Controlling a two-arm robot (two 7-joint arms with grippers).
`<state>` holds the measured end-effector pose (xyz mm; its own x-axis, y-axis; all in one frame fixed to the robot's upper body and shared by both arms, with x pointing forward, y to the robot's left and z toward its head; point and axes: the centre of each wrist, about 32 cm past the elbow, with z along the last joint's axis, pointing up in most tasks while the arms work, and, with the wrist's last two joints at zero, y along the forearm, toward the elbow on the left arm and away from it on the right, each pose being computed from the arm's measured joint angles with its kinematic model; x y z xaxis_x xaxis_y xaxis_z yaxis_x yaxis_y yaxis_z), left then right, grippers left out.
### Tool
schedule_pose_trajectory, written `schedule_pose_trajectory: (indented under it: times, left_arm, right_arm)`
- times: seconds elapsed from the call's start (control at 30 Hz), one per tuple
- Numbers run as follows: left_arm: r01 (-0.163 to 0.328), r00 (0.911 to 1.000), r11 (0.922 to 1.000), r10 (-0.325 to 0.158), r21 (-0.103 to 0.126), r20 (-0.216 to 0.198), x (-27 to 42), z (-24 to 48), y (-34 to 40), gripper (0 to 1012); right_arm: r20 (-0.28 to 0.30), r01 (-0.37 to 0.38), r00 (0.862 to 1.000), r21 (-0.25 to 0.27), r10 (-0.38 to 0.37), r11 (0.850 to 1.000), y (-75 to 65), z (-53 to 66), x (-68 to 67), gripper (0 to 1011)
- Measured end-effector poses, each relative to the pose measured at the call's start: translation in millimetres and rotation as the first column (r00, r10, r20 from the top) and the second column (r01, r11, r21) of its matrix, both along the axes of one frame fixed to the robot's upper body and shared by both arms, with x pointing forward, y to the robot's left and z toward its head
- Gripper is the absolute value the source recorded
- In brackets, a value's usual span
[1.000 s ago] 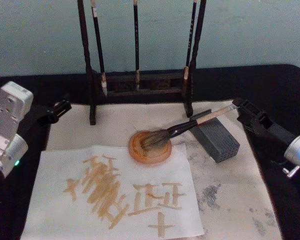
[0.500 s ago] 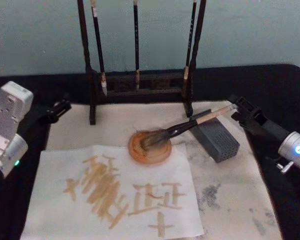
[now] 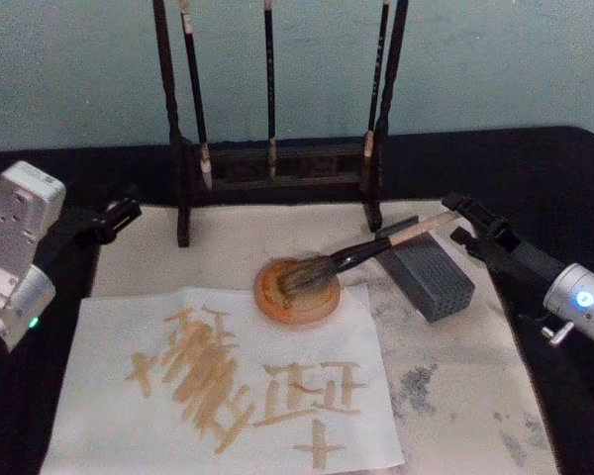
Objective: Pick up the brush from the inkstone, write on the paper, then place the brush back to its original position.
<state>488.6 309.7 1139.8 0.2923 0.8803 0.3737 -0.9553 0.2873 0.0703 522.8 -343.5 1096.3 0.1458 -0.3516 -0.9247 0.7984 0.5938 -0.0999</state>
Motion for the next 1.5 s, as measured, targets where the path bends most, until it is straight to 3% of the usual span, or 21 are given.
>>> schedule_pose_trajectory:
  times: [0.8, 0.97, 1.37, 1.47, 1.5]
  left_arm:
    - [0.000, 1.0000, 1.0000, 0.000, 0.000, 0.000, 0.0, 0.0, 0.0, 1002]
    - [0.000, 1.0000, 1.0000, 0.000, 0.000, 0.000, 0.0, 0.0, 0.0, 1002]
    - [0.000, 1.0000, 1.0000, 0.000, 0.000, 0.000, 0.0, 0.0, 0.0, 1000]
    - [0.000, 1.0000, 1.0000, 0.000, 0.000, 0.000, 0.0, 0.0, 0.0, 1002]
    - [0.000, 1.0000, 1.0000, 0.000, 0.000, 0.000, 0.0, 0.0, 0.0, 1002]
  right_arm:
    - [0.002, 0.005, 1.000, -0.001, -0.005, 1.000, -0.6, 0.6, -0.1, 985]
    - [0.002, 0.006, 1.000, 0.000, -0.006, 1.000, -0.6, 0.6, -0.2, 894]
    - [0.003, 0.006, 1.000, 0.000, -0.006, 1.000, -0.7, 0.7, -0.1, 492]
    - [0.003, 0.006, 1.000, 0.000, -0.006, 1.000, -0.7, 0.7, -0.2, 435]
    - [0.003, 0.006, 1.000, 0.000, -0.006, 1.000, -0.7, 0.7, -0.1, 364]
